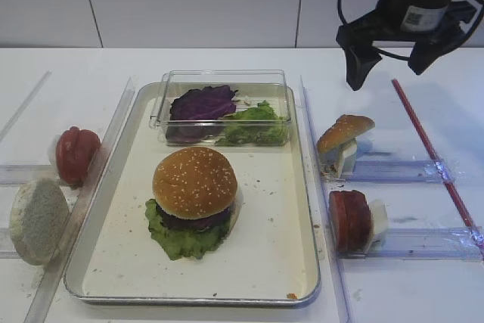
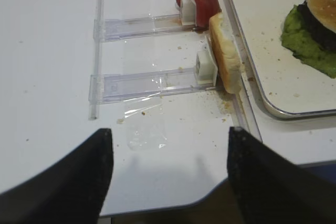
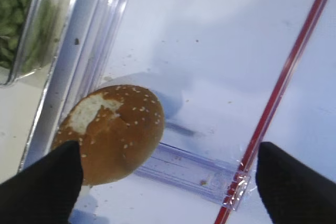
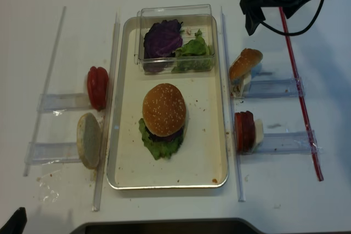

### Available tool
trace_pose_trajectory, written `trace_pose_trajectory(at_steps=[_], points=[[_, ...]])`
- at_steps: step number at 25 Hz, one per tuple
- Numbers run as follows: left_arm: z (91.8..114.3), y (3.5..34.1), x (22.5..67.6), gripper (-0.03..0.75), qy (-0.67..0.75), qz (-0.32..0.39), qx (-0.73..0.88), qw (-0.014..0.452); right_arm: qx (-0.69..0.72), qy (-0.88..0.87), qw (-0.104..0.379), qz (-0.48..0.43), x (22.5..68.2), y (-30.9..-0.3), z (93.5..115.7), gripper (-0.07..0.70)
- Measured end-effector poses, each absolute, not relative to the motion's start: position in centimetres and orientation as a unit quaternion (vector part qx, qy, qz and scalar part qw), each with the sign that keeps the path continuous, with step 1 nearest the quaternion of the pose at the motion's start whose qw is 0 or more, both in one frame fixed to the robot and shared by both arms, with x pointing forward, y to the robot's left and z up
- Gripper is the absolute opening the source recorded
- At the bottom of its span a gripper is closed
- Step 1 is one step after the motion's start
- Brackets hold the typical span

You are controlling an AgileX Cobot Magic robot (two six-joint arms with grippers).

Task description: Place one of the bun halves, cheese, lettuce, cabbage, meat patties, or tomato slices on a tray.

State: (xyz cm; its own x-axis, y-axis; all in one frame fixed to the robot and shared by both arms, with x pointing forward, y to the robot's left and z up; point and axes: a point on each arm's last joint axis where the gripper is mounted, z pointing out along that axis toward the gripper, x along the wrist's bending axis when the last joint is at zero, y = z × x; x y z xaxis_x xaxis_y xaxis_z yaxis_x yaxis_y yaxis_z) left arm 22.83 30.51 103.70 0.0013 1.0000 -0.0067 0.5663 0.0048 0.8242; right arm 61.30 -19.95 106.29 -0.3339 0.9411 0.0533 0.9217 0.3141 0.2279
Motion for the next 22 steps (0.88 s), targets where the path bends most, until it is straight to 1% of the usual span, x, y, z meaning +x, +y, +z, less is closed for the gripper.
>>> trace_pose_trajectory(at_steps=[17,19,22], points=[[103.7,30.5,22.8,0.429,0.626,0.327,0.625,0.332,0.594,0.796,0.047,0.105,61.3,-20.1,106.3,0.669],[103.7,30.5,22.8,0.429,0.626,0.327,0.625,0.332,0.603,0.789,0.044,0.108,61.5,-20.7,106.3,0.669],[103.7,30.5,22.8,0.428,0.626,0.327,0.625,0.332,0.627,0.77,0.041,0.111,61.9,-22.6,106.3,0.669]])
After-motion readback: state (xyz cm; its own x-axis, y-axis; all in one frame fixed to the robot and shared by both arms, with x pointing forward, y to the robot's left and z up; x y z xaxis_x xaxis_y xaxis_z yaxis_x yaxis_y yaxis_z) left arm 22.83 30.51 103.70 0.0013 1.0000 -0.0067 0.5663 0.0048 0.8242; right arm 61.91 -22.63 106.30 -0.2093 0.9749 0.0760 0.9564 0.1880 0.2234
